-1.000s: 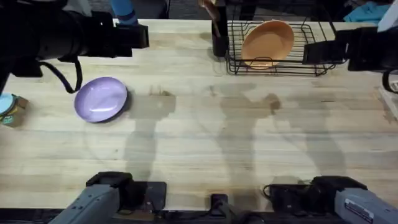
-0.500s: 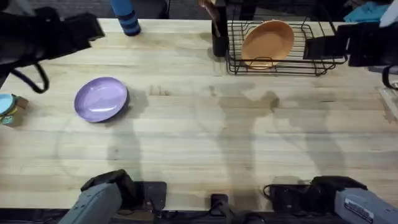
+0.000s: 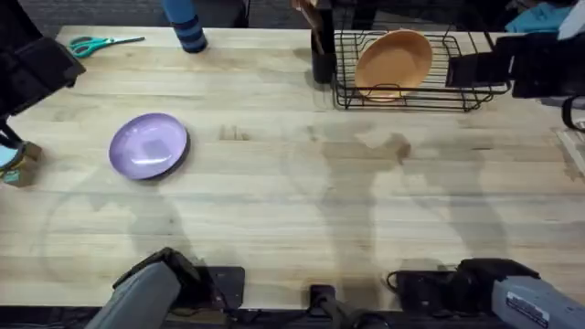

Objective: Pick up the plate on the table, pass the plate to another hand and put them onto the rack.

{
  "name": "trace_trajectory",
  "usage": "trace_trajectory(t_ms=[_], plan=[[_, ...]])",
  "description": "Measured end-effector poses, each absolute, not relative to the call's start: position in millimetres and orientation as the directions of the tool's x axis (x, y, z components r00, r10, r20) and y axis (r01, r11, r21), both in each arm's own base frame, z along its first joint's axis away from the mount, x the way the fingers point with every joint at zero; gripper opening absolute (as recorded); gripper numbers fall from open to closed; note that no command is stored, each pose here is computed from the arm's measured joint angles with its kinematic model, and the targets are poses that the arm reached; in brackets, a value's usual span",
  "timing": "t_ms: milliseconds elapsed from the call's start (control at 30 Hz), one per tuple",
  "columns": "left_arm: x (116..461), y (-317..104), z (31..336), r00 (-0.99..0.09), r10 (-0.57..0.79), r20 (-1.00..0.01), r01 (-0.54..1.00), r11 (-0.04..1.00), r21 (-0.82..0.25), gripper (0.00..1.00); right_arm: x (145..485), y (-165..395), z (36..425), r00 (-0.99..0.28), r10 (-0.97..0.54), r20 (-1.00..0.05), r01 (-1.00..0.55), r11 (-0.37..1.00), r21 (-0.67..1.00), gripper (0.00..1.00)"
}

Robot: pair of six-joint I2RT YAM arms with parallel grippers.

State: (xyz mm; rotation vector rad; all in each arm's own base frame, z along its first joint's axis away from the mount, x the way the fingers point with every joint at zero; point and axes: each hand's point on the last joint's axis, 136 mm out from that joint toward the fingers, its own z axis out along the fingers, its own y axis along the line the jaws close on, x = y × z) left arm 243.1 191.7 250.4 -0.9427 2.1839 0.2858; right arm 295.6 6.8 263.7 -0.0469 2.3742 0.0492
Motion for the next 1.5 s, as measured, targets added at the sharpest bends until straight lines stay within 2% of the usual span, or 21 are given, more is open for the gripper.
trace_trajectory(t_ms=[167, 200, 333, 367, 633, 1500], plan=[[238, 205, 228, -0.494, -0.587, -0.641, -0.743, 0.668, -0.039, 0.993, 296, 7, 264, -0.719, -0.020, -0.695, -0.049, 0.999, 0.022, 0.993], [238, 207, 216, -0.516, -0.605, -0.606, -0.749, 0.662, -0.023, 0.993, 296, 7, 264, -0.719, -0.020, -0.695, -0.049, 0.999, 0.022, 0.993], [240, 210, 201, -0.539, -0.623, -0.566, -0.753, 0.658, -0.007, 0.993, 296, 7, 264, -0.719, -0.020, -0.695, -0.048, 0.999, 0.022, 0.993], [242, 213, 188, -0.558, -0.638, -0.531, -0.754, 0.657, 0.003, 0.993, 296, 7, 264, -0.719, -0.020, -0.695, -0.049, 0.999, 0.022, 0.993], [248, 217, 148, -0.607, -0.676, -0.417, -0.752, 0.658, 0.027, 0.993, 296, 7, 264, -0.719, -0.020, -0.695, -0.049, 0.999, 0.022, 0.993], [252, 221, 54, -0.666, -0.727, -0.165, -0.744, 0.665, 0.074, 0.993, 296, 7, 264, -0.720, -0.020, -0.694, -0.048, 0.999, 0.022, 0.993]])
